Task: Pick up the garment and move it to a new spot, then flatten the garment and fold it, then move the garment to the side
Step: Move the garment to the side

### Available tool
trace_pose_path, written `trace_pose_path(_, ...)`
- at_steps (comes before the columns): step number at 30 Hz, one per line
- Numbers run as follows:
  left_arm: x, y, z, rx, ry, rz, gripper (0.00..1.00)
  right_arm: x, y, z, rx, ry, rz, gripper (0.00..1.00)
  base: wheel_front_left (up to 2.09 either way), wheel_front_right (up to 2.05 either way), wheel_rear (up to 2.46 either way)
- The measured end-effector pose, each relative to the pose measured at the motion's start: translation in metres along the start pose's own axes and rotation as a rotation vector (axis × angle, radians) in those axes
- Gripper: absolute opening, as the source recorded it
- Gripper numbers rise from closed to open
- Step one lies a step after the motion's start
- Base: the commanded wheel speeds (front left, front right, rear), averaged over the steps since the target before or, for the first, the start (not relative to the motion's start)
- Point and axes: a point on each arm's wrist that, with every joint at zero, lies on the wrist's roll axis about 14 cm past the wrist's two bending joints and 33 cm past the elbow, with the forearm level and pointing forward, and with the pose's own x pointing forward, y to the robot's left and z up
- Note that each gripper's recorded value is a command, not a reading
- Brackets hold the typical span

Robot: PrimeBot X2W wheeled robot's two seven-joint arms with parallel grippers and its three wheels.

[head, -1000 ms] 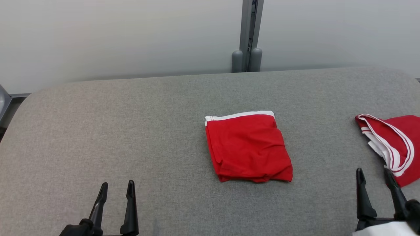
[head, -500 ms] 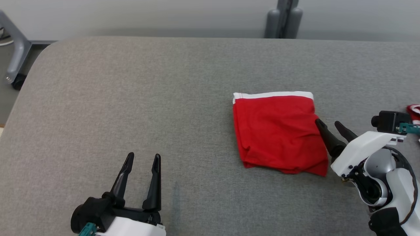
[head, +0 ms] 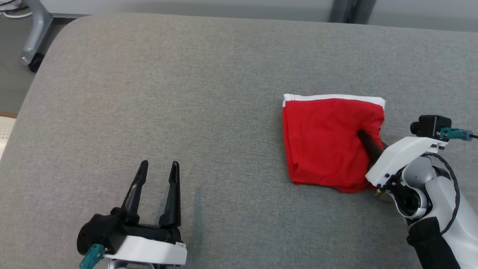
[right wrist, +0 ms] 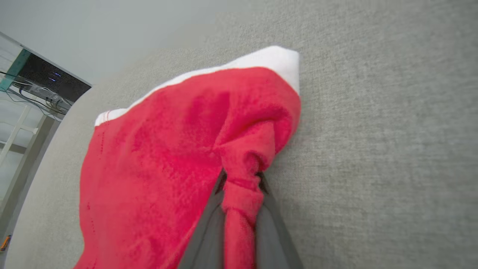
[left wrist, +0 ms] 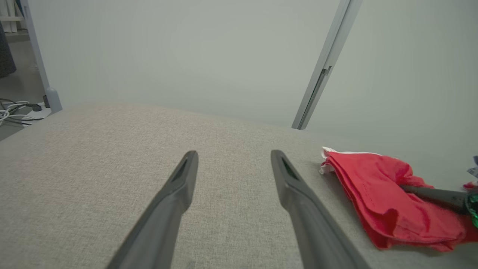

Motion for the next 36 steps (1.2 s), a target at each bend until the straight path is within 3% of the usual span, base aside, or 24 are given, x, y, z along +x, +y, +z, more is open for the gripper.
trace_pose_path(7, 0.026, -0.032, -0.007, -0.012, 0.005, -0.113, 1.0, -0.037, -0.011, 0.056, -0.006, -0.19, 0.017, 0.0, 0.0, 0.0, 0.0)
trace_pose_path(12, 0.055, -0.089, -0.016, -0.022, 0.002, -0.304, 1.0, -0.088, -0.074, 0.086, -0.032, -0.245, -0.118, 0.0, 0.0, 0.0, 0.0)
trace_pose_path(18, 0.077, -0.127, -0.045, -0.054, 0.054, -0.422, 1.0, -0.119, -0.139, 0.097, -0.068, -0.158, -0.271, 0.0, 0.0, 0.0, 0.0)
trace_pose_path(23, 0.074, -0.129, -0.07, -0.048, 0.118, -0.436, 1.0, -0.142, -0.17, 0.112, -0.103, -0.076, -0.366, 0.0, 0.0, 0.0, 0.0)
trace_pose_path(31, 0.07, -0.108, -0.066, -0.02, 0.117, -0.384, 1.0, -0.176, -0.196, 0.132, -0.147, 0.039, -0.496, 0.0, 0.0, 0.0, 0.0)
trace_pose_path(36, 0.07, -0.106, -0.066, -0.015, 0.117, -0.383, 1.0, -0.194, -0.227, 0.122, -0.252, 0.157, -0.662, 0.0, 0.0, 0.0, 0.0)
